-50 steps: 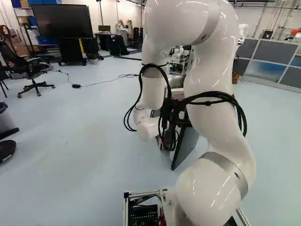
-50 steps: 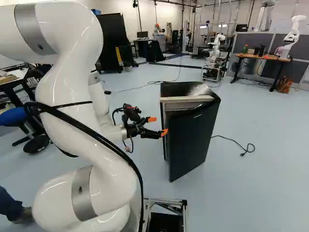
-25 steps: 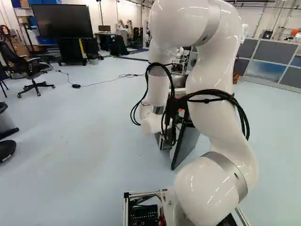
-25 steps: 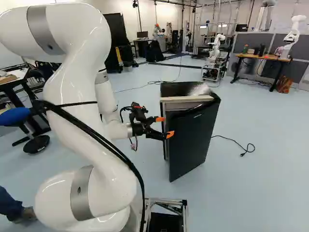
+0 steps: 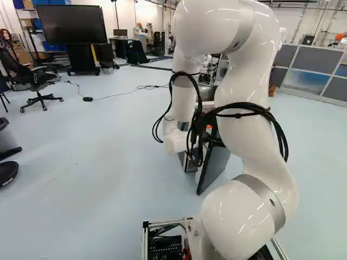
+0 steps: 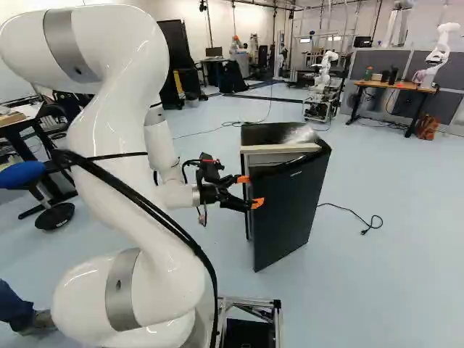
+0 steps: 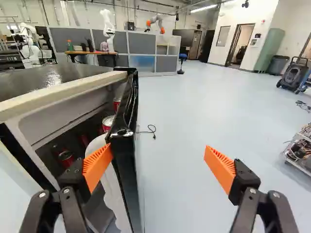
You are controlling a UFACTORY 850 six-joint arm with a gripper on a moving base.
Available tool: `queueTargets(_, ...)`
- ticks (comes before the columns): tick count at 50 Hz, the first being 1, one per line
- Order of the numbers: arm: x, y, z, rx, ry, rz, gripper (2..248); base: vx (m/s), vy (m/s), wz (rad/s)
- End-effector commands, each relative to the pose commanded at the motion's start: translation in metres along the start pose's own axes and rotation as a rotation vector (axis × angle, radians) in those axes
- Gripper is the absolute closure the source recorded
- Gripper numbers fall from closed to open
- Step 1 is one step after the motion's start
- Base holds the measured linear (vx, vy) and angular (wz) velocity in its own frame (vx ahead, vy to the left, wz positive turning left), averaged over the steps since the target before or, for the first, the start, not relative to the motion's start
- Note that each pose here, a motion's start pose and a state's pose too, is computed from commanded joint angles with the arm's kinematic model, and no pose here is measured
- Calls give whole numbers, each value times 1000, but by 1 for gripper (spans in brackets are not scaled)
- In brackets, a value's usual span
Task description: Grab a drink from the fridge
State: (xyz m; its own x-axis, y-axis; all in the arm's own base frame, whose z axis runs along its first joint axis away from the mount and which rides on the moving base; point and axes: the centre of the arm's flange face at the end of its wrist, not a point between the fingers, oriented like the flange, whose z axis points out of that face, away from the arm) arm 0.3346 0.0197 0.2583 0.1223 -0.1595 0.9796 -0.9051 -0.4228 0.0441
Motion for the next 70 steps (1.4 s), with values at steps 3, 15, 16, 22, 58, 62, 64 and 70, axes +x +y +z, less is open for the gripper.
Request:
queueTargets(3,-1,3,-4,11,0,-9,3,0,0,0)
queueTargets(15,-5,9,-25,72,2,-39,3,0,0,0)
queueTargets(16,-5,8,-26,76,2,-40,3,0,0,0)
queueTargets(22,-6,1,-32,96,3,-36,3,0,0,0)
queueTargets(58,4,-62,9,2,10,88,3,0,0,0)
queueTargets(62,6,-62,17,-20,11,97,3,0,0,0)
queueTargets(64,6,-61,20,-31,12,100,3,0,0,0)
queueTargets(70,9,-59,31,-64,16,110,3,0,0,0)
